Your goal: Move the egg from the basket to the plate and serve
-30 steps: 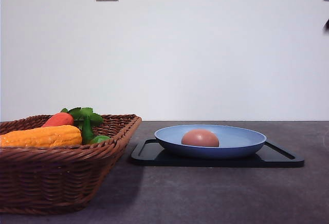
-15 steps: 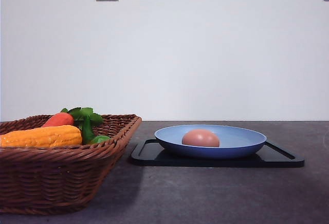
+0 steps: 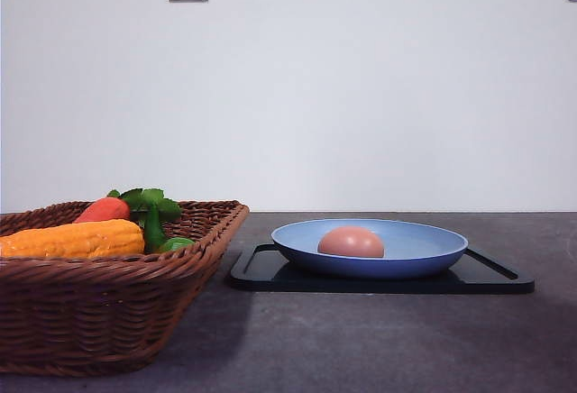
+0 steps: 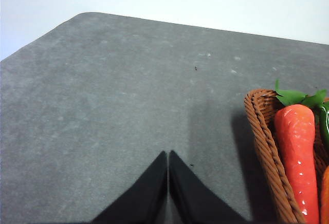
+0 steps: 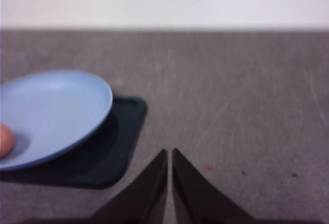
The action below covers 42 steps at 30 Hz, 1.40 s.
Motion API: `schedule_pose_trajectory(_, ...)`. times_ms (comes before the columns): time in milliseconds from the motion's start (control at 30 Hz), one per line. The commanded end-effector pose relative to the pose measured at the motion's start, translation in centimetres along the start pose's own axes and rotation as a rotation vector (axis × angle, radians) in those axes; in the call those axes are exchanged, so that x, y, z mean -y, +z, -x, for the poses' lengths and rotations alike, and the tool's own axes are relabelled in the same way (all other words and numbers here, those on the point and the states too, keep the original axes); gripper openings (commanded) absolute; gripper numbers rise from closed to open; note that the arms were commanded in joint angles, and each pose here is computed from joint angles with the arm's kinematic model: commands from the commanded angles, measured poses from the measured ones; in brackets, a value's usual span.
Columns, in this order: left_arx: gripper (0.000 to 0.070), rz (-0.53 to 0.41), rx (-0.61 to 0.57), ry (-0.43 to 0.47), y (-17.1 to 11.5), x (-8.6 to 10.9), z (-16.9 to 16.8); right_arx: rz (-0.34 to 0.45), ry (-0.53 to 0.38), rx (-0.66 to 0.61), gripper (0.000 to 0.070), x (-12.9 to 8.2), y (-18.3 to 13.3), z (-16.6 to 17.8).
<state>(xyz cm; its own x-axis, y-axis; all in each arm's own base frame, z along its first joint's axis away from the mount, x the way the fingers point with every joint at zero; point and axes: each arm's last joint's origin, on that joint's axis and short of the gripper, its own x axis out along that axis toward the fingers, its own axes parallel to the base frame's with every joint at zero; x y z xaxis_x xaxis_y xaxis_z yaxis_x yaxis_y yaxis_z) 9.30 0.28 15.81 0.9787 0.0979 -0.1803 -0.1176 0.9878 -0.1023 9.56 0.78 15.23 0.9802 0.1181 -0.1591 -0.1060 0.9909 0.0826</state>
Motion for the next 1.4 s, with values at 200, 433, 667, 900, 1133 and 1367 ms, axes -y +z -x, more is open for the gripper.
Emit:
schedule_pose_trajectory(200,0.0,-0.001,-0.033,0.004,-0.83,-0.09,-0.23,-0.016,0.002,0.043,0.0,-0.03,0.32,-0.01)
schedule_pose_trajectory(433,0.0,-0.001,-0.033,0.004,-0.83,-0.09,-0.23,-0.014,0.004,0.072,0.0,-0.06,0.6,0.01)
schedule_pose_trajectory(667,0.0,-0.001,-0.033,0.004,-0.83,-0.09,-0.23,-0.014,0.004,0.071,0.0,-0.06,0.6,0.01)
schedule_pose_trajectory(900,0.0,-0.001,-0.033,0.004,-0.83,-0.09,-0.23,-0.014,0.004,0.071,0.0,-0.06,0.6,0.01)
schedule_pose_trajectory(1133,0.0,-0.001,-0.033,0.004,-0.83,-0.09,-0.23,-0.014,0.004,0.072,0.0,-0.06,0.6,0.01)
schedule_pose_trajectory(1367,0.0,-0.001,-0.033,0.004,-0.83,-0.09,-0.23,-0.014,0.004,0.071,0.0,-0.06,0.6,0.01)
